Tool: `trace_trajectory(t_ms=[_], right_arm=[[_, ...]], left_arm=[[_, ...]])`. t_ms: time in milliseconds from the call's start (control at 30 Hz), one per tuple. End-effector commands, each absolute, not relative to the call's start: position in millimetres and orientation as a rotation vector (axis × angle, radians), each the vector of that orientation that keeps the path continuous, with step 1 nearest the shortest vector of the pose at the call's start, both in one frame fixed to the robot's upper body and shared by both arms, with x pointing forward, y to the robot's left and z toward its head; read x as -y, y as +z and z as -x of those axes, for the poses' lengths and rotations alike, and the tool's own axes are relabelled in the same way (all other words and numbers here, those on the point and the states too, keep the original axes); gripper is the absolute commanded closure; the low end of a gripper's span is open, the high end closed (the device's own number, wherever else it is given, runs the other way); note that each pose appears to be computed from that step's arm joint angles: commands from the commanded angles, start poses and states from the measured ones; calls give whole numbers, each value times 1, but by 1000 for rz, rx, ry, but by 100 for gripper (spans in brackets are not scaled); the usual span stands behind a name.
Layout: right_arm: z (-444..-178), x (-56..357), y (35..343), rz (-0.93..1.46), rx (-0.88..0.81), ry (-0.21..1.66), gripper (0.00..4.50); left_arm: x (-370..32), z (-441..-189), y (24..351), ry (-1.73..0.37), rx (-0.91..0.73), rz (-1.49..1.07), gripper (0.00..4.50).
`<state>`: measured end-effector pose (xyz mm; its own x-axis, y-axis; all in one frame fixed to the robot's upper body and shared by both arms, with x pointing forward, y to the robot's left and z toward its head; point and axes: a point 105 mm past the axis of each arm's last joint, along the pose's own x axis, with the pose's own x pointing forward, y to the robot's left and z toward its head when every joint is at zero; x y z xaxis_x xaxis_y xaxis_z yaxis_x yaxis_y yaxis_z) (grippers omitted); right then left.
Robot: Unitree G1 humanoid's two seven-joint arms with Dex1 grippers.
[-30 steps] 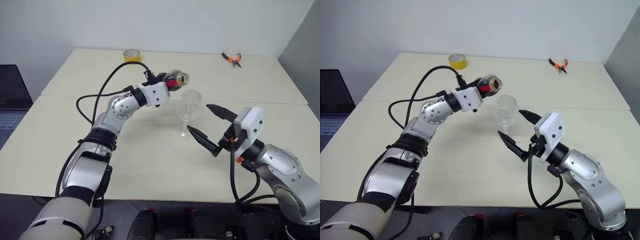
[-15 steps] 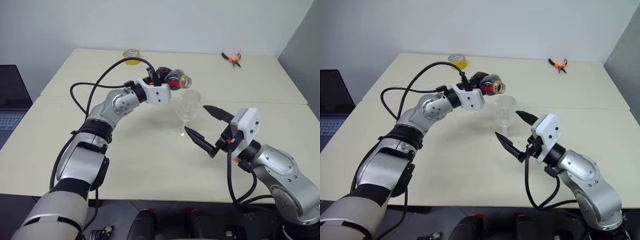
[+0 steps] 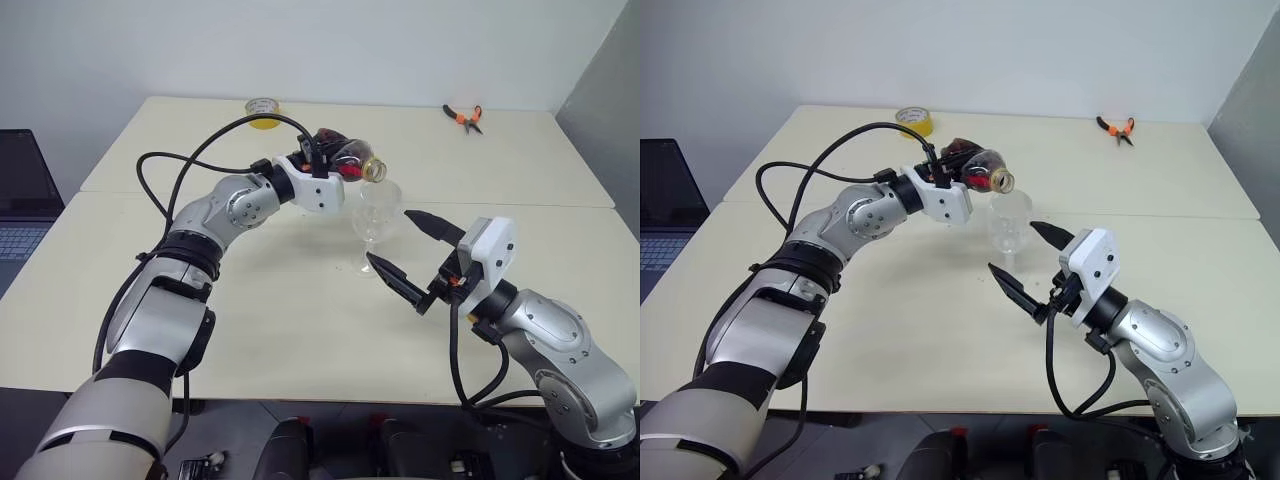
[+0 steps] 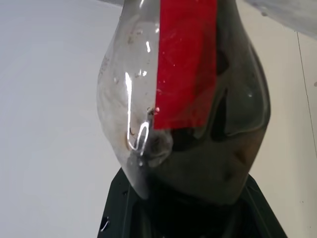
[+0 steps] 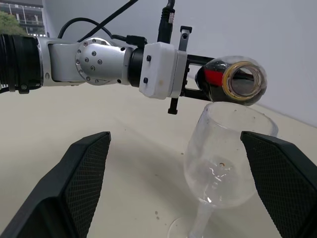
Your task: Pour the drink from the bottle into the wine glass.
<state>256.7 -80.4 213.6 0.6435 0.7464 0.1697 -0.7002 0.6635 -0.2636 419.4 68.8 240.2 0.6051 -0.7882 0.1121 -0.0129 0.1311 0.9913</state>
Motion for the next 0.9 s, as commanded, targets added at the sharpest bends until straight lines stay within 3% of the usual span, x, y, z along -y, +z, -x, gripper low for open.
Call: trace_trajectory(t_ms=[33,900], right_arm=[[-254,78,223,189,331,832,0],[-255,77,221,191,319,828,0]], left_arm=[[-66,-416,268,-596,857,-1346,374],[-66,-420,275,-552,904,-1466,374]])
